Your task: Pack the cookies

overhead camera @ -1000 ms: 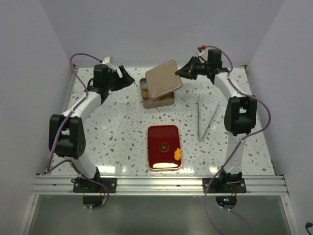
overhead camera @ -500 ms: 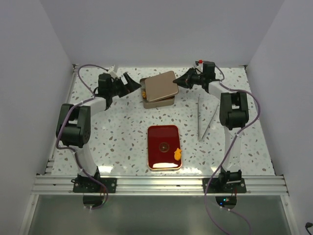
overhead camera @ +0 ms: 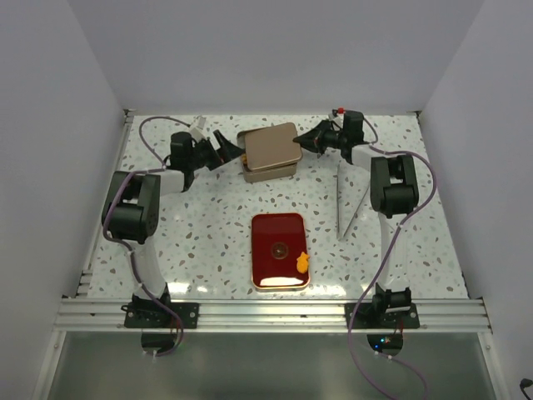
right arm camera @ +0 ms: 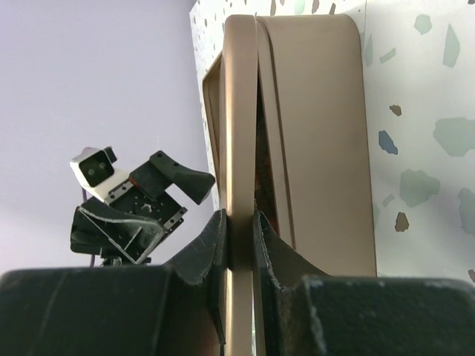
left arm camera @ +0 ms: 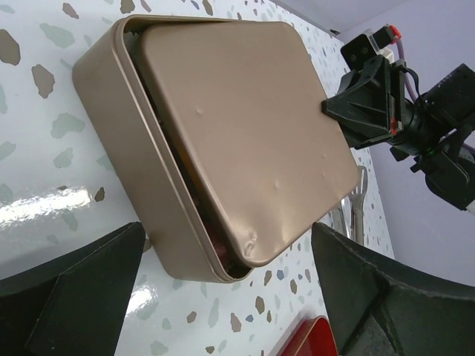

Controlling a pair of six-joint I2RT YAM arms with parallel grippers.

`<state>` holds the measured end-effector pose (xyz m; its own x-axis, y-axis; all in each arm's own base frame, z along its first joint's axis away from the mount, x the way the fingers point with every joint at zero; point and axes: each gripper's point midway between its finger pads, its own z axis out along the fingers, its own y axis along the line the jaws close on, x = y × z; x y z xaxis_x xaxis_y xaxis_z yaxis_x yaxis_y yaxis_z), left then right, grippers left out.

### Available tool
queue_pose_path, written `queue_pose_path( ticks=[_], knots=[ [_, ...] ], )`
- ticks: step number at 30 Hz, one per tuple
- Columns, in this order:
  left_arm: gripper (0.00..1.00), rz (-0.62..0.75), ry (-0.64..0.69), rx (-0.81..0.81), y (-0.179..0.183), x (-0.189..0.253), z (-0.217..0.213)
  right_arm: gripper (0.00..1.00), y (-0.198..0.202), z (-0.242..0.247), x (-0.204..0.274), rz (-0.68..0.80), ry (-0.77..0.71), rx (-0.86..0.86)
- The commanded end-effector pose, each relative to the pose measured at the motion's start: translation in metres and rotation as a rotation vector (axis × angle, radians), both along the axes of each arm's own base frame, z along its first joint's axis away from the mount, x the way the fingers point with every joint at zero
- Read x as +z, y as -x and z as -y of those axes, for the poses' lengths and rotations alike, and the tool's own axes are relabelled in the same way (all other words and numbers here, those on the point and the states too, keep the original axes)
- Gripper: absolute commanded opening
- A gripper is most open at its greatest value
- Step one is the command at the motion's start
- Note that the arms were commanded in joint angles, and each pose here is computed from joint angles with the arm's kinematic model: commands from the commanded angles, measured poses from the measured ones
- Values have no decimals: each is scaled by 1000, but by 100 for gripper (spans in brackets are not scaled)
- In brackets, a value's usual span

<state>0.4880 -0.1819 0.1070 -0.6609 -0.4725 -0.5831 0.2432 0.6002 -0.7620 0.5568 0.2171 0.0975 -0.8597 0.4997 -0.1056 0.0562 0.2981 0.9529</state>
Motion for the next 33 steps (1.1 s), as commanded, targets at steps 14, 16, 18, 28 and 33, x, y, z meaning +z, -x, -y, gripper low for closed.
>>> queue_pose_path(
  ticks=[14,16,18,28,33],
  knots=[
    [100,48,37,-65,-13,-8,8,8,0,10,-53,-41,65,-50],
    [100,46,38,-71,-14,-10,9,8,0,10,-60,-48,71,-54],
    [100,48,39,-77,-15,-9,9,8,0,10,-63,-53,73,-57],
    [100,68,73,-94,-16,-1,14,22,-4,17,-85,-90,96,-72],
    [100,68,93,-90,-17,-1,16,23,-8,17,-85,-94,99,-79]
  ],
)
